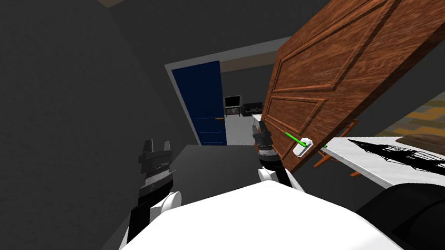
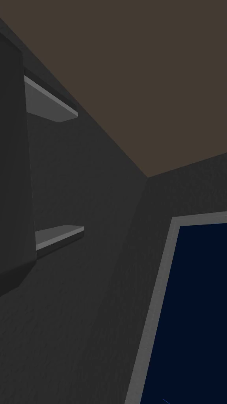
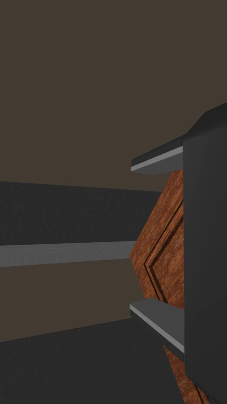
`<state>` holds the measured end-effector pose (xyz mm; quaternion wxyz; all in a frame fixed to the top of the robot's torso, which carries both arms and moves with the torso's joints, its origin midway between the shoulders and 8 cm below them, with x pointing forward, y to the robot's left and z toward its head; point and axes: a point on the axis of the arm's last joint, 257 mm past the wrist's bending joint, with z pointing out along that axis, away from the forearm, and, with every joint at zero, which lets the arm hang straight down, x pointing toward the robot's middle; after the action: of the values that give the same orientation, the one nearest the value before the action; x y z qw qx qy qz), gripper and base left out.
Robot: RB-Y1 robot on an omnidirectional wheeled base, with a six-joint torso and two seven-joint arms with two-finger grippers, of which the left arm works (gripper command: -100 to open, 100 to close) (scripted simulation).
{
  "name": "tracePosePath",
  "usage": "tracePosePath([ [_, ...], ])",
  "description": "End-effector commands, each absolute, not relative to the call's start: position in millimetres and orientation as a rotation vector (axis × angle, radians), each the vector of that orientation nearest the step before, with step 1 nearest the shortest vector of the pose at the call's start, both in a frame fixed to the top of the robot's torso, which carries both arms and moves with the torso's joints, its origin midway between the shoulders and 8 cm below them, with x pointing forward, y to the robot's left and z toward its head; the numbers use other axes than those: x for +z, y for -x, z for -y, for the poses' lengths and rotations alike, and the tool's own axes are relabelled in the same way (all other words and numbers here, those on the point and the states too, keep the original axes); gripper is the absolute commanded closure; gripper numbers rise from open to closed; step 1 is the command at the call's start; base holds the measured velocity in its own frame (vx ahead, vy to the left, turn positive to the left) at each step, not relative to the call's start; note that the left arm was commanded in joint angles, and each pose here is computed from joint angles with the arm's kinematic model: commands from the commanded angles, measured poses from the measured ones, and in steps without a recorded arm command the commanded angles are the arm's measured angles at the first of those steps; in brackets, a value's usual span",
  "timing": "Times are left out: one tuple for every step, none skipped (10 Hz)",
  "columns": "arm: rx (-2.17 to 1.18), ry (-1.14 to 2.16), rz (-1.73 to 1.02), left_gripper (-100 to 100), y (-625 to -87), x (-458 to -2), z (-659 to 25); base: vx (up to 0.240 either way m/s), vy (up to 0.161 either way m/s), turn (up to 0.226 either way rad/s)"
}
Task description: Pull the door open
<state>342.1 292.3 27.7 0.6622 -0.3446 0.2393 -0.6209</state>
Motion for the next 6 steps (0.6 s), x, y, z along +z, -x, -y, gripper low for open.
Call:
tracePosePath([
  [-1.408, 0.789, -0.566, -100, -350.2, 18.2, -290.6, 0.089, -0.026, -0.063],
  [-1.41, 0.795, -0.58, -100, -354.9, 12.5, -289.7, 0.143, -0.054, -0.079],
  [-1.412, 0.802, -0.596, -100, -360.3, 5.8, -288.8, 0.137, -0.047, -0.054],
  [-1.413, 0.812, -0.615, -100, -366.9, -2.4, -287.9, 0.18, -0.029, -0.064],
  [-1.415, 0.821, -0.635, -100, -373.6, -11.0, -287.0, 0.173, -0.043, -0.074],
  [-1.415, 0.828, -0.647, -100, -377.6, -16.2, -286.6, 0.141, -0.042, -0.06],
])
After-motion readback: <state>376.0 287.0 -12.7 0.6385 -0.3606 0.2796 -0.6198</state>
